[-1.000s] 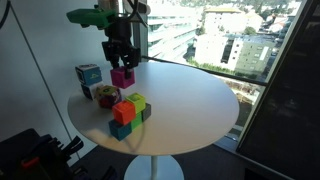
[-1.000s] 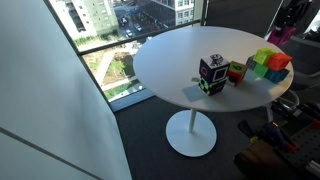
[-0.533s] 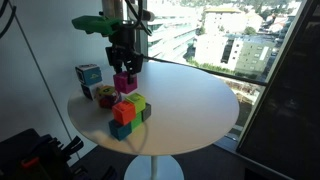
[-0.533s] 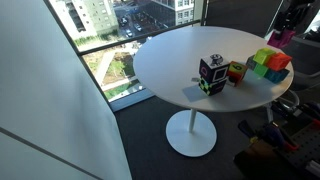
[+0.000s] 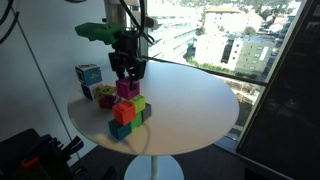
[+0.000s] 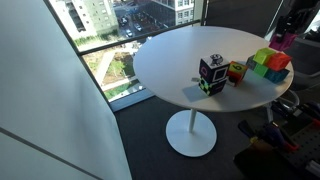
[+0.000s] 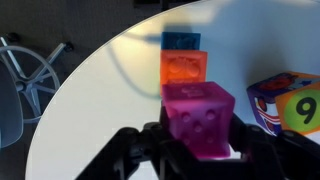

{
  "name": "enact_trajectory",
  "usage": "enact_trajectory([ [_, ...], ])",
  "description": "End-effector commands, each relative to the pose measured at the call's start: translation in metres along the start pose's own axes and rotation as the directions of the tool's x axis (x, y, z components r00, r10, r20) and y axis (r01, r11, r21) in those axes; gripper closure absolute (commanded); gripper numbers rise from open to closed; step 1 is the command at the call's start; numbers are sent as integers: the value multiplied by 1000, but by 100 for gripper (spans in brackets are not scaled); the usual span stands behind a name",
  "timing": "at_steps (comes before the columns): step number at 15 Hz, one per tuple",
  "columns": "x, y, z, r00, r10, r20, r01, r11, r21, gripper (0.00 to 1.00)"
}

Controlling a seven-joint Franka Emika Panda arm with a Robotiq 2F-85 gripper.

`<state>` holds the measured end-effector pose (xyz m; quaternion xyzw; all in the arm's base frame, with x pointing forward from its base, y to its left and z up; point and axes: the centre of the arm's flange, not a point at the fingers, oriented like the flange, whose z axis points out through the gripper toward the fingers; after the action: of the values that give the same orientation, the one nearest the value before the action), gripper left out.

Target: Place the pink block on top of the block pyramid

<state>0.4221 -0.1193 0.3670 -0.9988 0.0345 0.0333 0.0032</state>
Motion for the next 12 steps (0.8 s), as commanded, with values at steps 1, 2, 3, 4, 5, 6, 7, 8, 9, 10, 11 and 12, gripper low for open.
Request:
enact_trajectory([
  [1, -4, 8, 5, 1000, 2, -14, -2, 1000, -17, 71],
  [2, -5, 9, 6, 1000, 3, -14, -3, 1000, -17, 71],
  [3, -6, 10, 8, 1000, 4, -14, -5, 1000, -16, 71],
  [4, -6, 10, 9, 1000, 5, -15, -5, 1000, -15, 71],
  [5, -7, 11, 10, 1000, 6, -14, -6, 1000, -13, 71],
  [6, -7, 11, 12, 1000, 6, -14, -6, 1000, -12, 71],
  [7, -7, 11, 13, 1000, 7, -15, -7, 1000, -10, 71],
  [8, -7, 11, 14, 1000, 7, -15, -7, 1000, -10, 71],
  [9, -7, 12, 15, 1000, 7, -17, -7, 1000, -10, 71],
  [10, -7, 11, 16, 1000, 5, -20, -6, 1000, -8, 71],
  [11, -7, 11, 17, 1000, 5, -22, -5, 1000, -8, 71],
  [12, -6, 11, 18, 1000, 5, -27, -5, 1000, -8, 71],
])
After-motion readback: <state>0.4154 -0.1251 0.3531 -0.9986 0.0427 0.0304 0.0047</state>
